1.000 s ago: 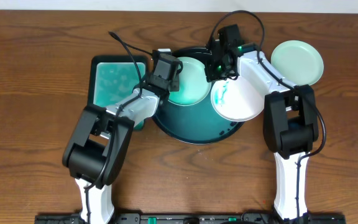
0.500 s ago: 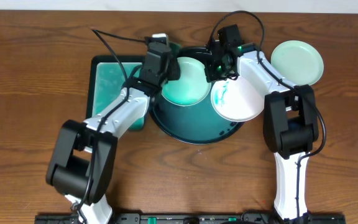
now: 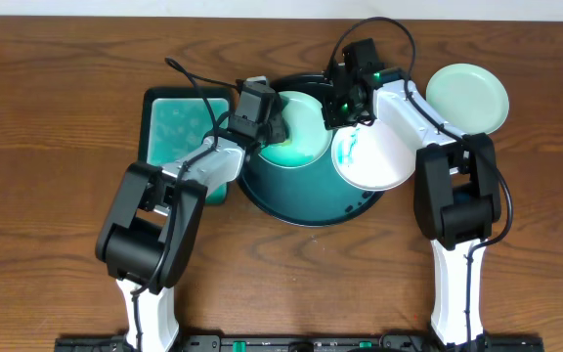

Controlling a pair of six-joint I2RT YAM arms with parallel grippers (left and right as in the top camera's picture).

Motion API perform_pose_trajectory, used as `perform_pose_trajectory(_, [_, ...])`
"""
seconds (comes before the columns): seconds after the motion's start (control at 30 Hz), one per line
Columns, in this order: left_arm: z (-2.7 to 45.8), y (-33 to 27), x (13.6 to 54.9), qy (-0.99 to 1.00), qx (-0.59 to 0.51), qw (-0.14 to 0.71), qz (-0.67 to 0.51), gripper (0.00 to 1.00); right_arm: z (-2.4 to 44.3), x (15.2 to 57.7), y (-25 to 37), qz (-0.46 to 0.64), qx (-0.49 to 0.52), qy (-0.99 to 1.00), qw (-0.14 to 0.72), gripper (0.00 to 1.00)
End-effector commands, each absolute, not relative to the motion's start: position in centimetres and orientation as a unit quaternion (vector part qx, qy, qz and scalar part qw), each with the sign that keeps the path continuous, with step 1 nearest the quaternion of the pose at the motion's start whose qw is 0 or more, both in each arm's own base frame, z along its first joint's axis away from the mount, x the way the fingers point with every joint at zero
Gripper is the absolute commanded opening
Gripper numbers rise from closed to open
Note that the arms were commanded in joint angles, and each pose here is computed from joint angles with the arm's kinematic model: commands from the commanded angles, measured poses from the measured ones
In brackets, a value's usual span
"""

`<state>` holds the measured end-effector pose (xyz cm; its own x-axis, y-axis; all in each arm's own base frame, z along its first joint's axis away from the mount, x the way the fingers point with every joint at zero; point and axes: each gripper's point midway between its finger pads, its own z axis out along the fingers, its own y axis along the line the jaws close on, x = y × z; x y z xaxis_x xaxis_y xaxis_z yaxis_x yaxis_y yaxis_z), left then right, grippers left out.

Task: Clean dirty plates on tray and stack at the side
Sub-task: 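Scrub the plate again with the sponge in the left gripper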

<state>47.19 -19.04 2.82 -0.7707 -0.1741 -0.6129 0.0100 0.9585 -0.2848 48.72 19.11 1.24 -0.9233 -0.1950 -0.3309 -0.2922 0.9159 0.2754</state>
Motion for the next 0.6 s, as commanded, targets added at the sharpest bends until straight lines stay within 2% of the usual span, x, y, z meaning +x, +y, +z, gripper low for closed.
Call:
perform_pose_trajectory(0.0, [3.8, -14.8, 47.8, 0.931, -0.043, 0.361, -0.038, 0.07, 0.8, 48.4, 19.3, 0.157, -0.126, 0.969, 0.143, 0.01])
perform_pose_trajectory(0.43, [16.5, -13.5, 46.5, 0.892, -0.058, 0.442, -0.071, 0.07, 2.2, 48.6, 19.5, 0.158, -0.133, 0.966, 0.156, 0.01])
perform_pose_trajectory(0.57, [17.3, -10.2, 45.4, 0.899, -0.084, 0.427, -0.051, 0.07, 3.7, 48.7, 19.7, 0.151, -0.15, 0.962, 0.171, 0.01])
